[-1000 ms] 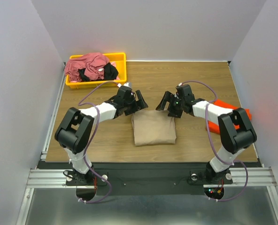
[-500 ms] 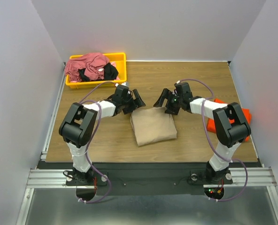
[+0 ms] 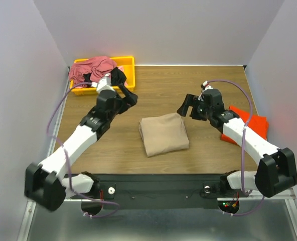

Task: Fold and stack the t-shirts
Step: Smooth out wrinkles on the folded tshirt, then put the neatly folded tshirt into the corner of the board with the right arm

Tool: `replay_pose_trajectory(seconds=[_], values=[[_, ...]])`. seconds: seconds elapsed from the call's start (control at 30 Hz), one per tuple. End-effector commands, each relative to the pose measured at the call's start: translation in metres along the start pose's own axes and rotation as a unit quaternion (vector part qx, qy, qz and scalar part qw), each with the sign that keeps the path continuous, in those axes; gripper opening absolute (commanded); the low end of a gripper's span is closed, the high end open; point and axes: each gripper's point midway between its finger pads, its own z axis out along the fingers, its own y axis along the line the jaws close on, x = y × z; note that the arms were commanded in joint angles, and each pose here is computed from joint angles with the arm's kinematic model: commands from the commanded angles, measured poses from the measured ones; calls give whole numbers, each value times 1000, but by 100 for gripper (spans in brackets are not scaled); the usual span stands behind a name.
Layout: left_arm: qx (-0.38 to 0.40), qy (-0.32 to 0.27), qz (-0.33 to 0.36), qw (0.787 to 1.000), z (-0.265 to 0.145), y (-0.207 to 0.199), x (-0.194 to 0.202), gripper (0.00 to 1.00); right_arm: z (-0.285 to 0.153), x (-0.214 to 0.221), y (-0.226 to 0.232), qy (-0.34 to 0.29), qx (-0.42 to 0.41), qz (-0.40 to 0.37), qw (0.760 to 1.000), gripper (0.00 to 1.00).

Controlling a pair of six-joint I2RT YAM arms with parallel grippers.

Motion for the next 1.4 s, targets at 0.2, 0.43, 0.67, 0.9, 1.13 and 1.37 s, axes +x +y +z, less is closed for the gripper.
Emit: replay_pose_trajectory(seconds=[0.2,0.43,0.67,0.9,1.13,1.37], values=[[-145,-35,-58,987,-78,105,30,99,26,57,-53,109,90,-65,988,100],[-189,-27,-57,980,-95,154,63,98,60,98,-64,172,133,-96,971,97],[-176,-34,-57,982,-97,147,58,99,72,132,-64,201,161,-106,960,80],[-184,-36,-49,981,-94,149,56,99,72,179,-72,243,196,-118,943,56],[-175,-32,-43,983,-93,146,56,98,70,196,-93,245,250,-102,931,17],[-148,-35,-38,988,-91,136,53,99,33,114,-91,127,328,-137,926,0]])
